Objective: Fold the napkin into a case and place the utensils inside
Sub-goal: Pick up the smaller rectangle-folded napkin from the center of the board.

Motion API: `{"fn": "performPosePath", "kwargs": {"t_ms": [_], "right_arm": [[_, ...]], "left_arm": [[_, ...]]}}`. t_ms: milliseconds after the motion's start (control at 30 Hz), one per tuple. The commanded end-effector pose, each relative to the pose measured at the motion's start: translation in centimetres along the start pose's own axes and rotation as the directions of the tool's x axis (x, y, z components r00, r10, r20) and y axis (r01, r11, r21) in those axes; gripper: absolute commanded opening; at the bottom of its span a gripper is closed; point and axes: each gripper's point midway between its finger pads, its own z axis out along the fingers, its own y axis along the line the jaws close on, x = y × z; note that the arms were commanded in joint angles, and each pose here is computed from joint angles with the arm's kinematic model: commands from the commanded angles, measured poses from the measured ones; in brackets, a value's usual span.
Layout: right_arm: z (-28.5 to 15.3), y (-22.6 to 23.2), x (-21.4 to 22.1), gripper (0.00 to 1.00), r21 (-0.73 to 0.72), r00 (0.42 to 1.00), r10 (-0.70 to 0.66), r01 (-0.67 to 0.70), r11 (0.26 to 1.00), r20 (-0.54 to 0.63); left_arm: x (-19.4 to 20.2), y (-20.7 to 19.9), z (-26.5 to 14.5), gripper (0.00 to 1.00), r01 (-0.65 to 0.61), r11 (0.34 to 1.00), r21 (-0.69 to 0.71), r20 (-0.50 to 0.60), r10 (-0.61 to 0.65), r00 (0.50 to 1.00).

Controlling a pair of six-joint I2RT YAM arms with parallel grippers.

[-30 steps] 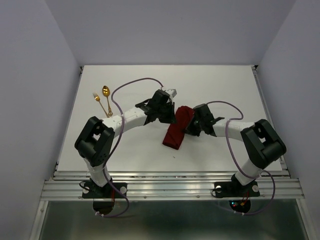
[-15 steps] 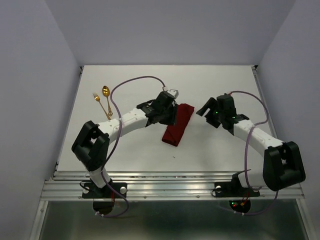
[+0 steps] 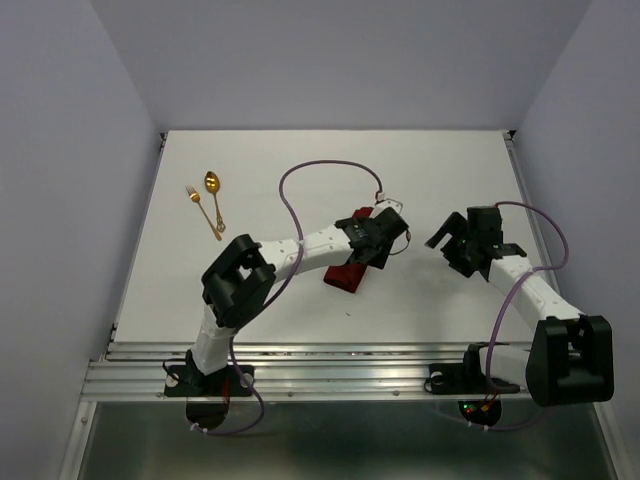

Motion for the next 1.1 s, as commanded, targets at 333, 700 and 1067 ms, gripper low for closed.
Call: {"fn": "performPosePath", "kwargs": {"t_ms": [333,700,1067], "right_arm": [[0.1,0.2,0.5,0.89,-0.019,0.997,-0.066,0.066,0.998,-0.035],[0.2,0.5,0.5,0.89,-0.039,0.995,-0.091,0.089,0.995,-0.043],[-0.1,1.1,0.3,0.85,-0.062,0.995,-0.092,0.089,0.994,-0.041]], "left_arm": [[0.2,0.3,2.3,0.52,-0.068,0.98,-0.188,0.02,0.073,0.997],[1.6,1.1,5.0,0.3,-0.119,0.955,-0.272,-0.022,0.118,0.993],[0.6,-1.9,3.7,0.0,-0.176,0.984,-0.023,-0.02,0.175,0.984]]}}
